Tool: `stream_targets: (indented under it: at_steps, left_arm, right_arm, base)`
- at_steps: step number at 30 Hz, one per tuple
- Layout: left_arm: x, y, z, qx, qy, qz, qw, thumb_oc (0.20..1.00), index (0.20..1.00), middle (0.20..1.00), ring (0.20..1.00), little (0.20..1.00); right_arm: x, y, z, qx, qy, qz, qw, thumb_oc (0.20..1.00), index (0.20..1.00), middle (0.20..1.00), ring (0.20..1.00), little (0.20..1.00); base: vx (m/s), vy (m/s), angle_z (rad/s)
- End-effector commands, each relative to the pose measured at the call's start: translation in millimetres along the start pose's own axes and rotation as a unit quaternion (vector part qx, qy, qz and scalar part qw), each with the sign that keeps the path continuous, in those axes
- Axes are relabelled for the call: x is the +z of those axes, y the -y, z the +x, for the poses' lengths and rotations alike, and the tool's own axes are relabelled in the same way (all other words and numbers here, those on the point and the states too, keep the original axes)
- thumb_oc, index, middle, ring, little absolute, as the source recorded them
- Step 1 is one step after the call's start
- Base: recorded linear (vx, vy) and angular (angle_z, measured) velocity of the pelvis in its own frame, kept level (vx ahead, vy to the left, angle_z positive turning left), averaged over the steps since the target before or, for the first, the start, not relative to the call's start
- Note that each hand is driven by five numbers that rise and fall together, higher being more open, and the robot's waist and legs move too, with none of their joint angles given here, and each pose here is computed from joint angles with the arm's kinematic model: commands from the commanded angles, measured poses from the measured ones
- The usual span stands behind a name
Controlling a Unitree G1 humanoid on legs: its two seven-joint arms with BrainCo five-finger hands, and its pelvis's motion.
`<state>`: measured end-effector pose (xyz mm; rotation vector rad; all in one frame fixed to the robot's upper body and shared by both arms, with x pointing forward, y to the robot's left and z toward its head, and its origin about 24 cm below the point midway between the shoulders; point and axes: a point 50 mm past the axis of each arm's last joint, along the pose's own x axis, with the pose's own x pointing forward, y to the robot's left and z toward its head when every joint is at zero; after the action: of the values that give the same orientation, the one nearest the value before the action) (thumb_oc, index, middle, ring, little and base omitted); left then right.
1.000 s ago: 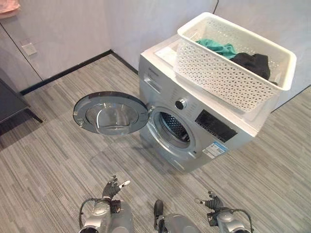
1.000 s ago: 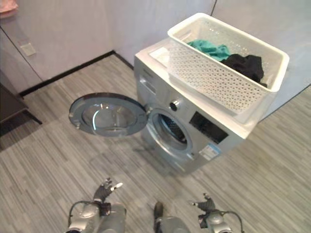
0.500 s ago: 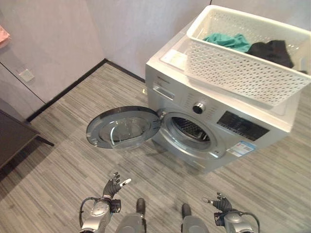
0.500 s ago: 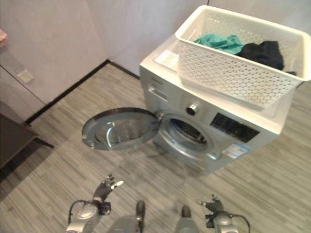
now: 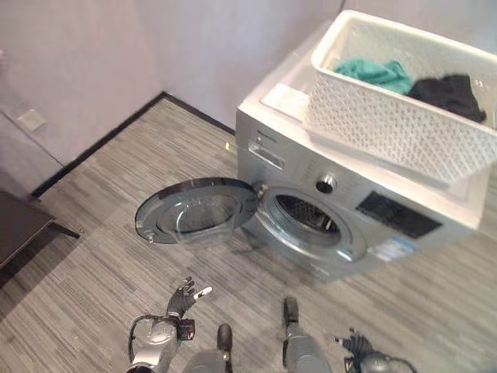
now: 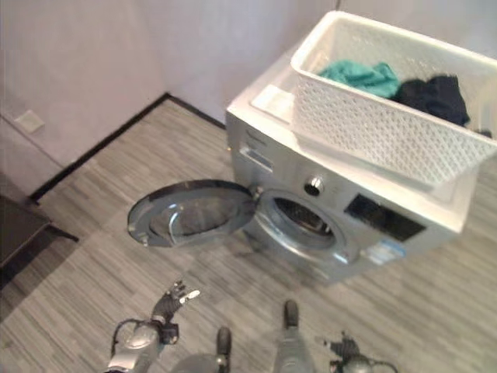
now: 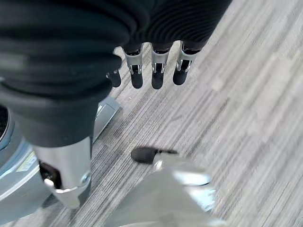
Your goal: Grab the laundry basket,head to the washer,open it,put in the laundry and shut it.
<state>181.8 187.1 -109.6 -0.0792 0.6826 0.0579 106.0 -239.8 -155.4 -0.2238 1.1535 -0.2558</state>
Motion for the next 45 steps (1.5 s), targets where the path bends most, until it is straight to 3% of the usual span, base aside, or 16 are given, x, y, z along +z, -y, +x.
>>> stream_targets:
  at_steps: [1, 9, 11, 13, 16, 19, 21, 23, 25, 26, 27, 28, 29, 33, 41, 45]
  left_arm:
    - [23.1, 9.6, 4.3, -0.027, 0.052, 0.014, 0.998, 1.0, 1.0, 1.0, 1.0, 1.0]
    - [21.9, 15.2, 3.6, -0.044, 0.051, 0.051, 0.996, 1.0, 1.0, 1.0, 1.0, 1.0]
    - [20.5, 1.7, 0.8, -0.024, 0.048, 0.042, 0.998, 1.0, 1.0, 1.0, 1.0, 1.0]
    - [20.0, -1.1, 0.0, -0.02, 0.047, 0.037, 0.998, 1.0, 1.0, 1.0, 1.0, 1.0]
    - [19.6, -12.0, -1.7, -0.001, 0.046, 0.021, 0.999, 1.0, 1.0, 1.0, 1.0, 1.0]
    - [19.9, -12.5, -1.4, 0.002, 0.046, 0.017, 0.999, 1.0, 1.0, 1.0, 1.0, 1.0]
    - [16.1, -14.1, -1.2, 0.013, 0.039, 0.006, 0.999, 1.0, 1.0, 1.0, 1.0, 1.0]
    - [14.7, -13.6, -0.7, 0.018, 0.036, 0.002, 0.999, 1.0, 1.0, 1.0, 1.0, 1.0]
    - [12.6, -8.7, 0.3, 0.02, 0.029, 0.005, 0.999, 1.0, 1.0, 1.0, 1.0, 1.0]
    - [12.8, -8.7, 0.4, 0.02, 0.029, 0.005, 0.999, 1.0, 1.0, 1.0, 1.0, 1.0]
    - [11.0, -7.8, 0.8, 0.021, 0.024, 0.007, 0.999, 1.0, 1.0, 1.0, 1.0, 1.0]
    - [7.4, -6.3, 1.4, 0.022, 0.015, 0.014, 1.0, 1.0, 1.0, 1.0, 1.0, 1.0]
    - [7.7, -6.4, 1.5, 0.022, 0.015, 0.015, 1.0, 1.0, 1.0, 1.0, 1.0, 1.0]
    - [9.1, -3.2, 2.2, 0.0, 0.017, 0.052, 0.999, 1.0, 1.0, 1.0, 1.0, 1.0]
    - [1.8, -2.3, -0.8, -0.032, 0.004, 0.08, 0.996, 1.0, 1.0, 1.0, 1.0, 1.0]
    - [3.8, -5.7, -1.7, -0.038, 0.01, 0.069, 0.997, 1.0, 1.0, 1.0, 1.0, 1.0]
  right_arm:
    - [16.6, 22.8, 3.4, -0.035, 0.023, 0.005, 0.999, 1.0, 1.0, 1.0, 1.0, 1.0]
    - [16.7, 33.2, 3.8, -0.056, 0.017, 0.11, 0.992, 1.0, 1.0, 1.0, 1.0, 1.0]
    - [14.2, 61.9, 2.8, -0.108, 0.014, 0.23, 0.967, 1.0, 1.0, 1.0, 1.0, 1.0]
    - [12.5, 73.8, 1.8, -0.128, 0.014, 0.256, 0.958, 1.0, 1.0, 1.0, 1.0, 1.0]
    - [16.9, 136.7, -10.9, -0.234, 0.059, 0.365, 0.899, 1.0, 1.0, 1.0, 1.0, 1.0]
    - [16.8, 158.4, -18.2, -0.271, 0.077, 0.398, 0.873, 1.0, 1.0, 1.0, 1.0, 1.0]
    - [36.3, 212.1, -47.1, -0.366, 0.165, 0.424, 0.812, 1.0, 1.0, 1.0, 1.0, 1.0]
    - [62.1, 240.6, -73.5, -0.421, 0.241, 0.415, 0.769, 1.0, 1.0, 1.0, 1.0, 1.0]
    - [117.4, 262.8, -127.4, -0.485, 0.377, 0.364, 0.7, 1.0, 1.0, 1.0, 1.0, 1.0]
    - [117.1, 262.0, -127.4, -0.486, 0.376, 0.363, 0.7, 1.0, 1.0, 1.0, 1.0, 1.0]
    - [136.0, 262.5, -148.9, -0.501, 0.427, 0.338, 0.673, 1.0, 1.0, 1.0, 1.0, 1.0]
    - [172.1, 259.6, -192.2, -0.516, 0.522, 0.284, 0.616, 1.0, 1.0, 1.0, 1.0, 1.0]
    - [172.1, 258.9, -192.4, -0.517, 0.522, 0.284, 0.616, 1.0, 1.0, 1.0, 1.0, 1.0]
    - [239.9, 247.5, -259.0, -0.501, 0.649, 0.147, 0.554, 1.0, 1.0, 1.0, 1.0, 1.0]
    - [364.7, 205.5, -336.5, -0.409, 0.736, -0.079, 0.535, 1.0, 1.0, 1.0, 1.0, 1.0]
    - [421.2, 187.4, -356.5, -0.414, 0.677, -0.212, 0.571, 1.0, 1.0, 1.0, 1.0, 1.0]
  base:
    - [0.1, 0.019, 0.0]
    - [0.09, 0.112, -0.04]
    - [0.07, 0.119, -0.43]
    - [0.06, 0.058, -0.43]
    - [0.08, 0.06, -0.19]
    - [0.05, 0.017, -0.05]
    - [0.07, 0.025, 0.03]
    - [0.05, 0.014, -0.06]
    - [0.04, 0.002, -0.05]
    - [0.0, 0.0, 0.0]
    - [0.02, -0.001, -0.03]
    - [0.0, 0.0, 0.0]
    - [0.0, 0.0, 0.0]
    - [0.0, -0.005, -0.01]
    - [-0.02, -0.024, 0.0]
    - [-0.02, -0.029, 0.14]
